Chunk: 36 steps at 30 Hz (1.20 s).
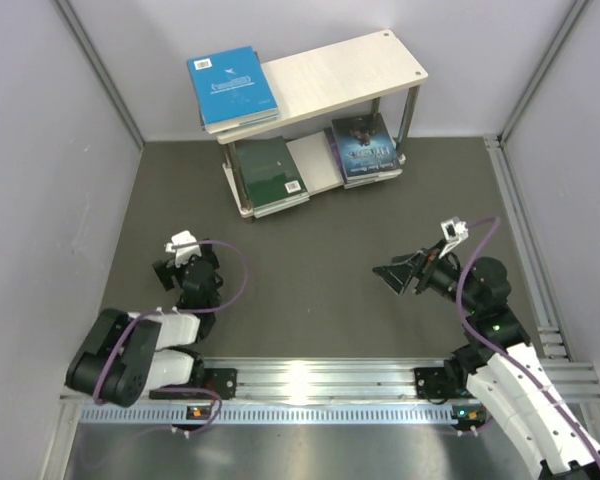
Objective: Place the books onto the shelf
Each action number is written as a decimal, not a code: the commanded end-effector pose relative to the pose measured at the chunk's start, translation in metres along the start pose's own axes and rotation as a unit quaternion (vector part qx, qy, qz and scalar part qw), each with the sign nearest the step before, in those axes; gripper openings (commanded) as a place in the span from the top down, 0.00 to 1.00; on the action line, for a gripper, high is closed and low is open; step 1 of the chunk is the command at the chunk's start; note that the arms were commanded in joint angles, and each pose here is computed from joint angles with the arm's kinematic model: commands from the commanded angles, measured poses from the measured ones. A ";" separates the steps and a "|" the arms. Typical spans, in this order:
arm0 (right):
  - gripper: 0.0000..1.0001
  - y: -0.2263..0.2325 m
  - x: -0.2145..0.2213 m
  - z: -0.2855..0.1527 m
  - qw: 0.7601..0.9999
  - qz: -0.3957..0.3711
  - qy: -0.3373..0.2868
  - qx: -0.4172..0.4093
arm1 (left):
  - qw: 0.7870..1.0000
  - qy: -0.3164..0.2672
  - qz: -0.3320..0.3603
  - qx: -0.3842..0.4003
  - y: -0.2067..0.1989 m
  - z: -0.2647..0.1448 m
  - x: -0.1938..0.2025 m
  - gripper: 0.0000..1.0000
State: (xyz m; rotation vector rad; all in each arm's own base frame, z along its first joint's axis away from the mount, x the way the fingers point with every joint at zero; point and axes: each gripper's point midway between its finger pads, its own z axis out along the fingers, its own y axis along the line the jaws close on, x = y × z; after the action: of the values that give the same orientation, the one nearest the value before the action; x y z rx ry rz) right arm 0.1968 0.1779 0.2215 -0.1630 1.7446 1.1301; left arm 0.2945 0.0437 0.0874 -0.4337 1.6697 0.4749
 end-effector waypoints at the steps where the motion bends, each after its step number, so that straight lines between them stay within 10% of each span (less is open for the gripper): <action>1: 0.00 -0.010 -0.007 0.004 0.999 -0.026 0.013 0.037 | 0.996 -0.056 -0.054 0.038 -0.025 0.024 -0.038 0.01; 7: 0.00 -0.030 -0.019 0.005 0.994 -0.036 0.011 0.103 | 0.984 -0.092 -0.016 0.150 -0.059 0.035 -0.028 0.04; 14: 0.00 -0.091 -0.044 -0.005 0.956 -0.039 -0.015 0.289 | 0.989 -0.041 -0.016 0.140 -0.063 0.051 -0.018 0.01; 26: 0.00 -0.181 -0.027 -0.003 0.899 -0.182 0.042 0.397 | 0.989 -0.024 -0.017 0.143 -0.064 0.057 -0.015 0.01; 36: 0.01 -0.243 -0.039 -0.038 0.865 -0.216 -0.049 0.451 | 0.989 -0.024 -0.017 0.144 -0.065 0.057 -0.015 0.01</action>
State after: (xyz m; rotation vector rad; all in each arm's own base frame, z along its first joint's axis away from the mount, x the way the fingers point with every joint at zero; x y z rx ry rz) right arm 0.3037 0.0131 0.0722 0.0918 2.0586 -0.0286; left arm 0.3699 0.0211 0.0704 -0.2178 1.7141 0.2397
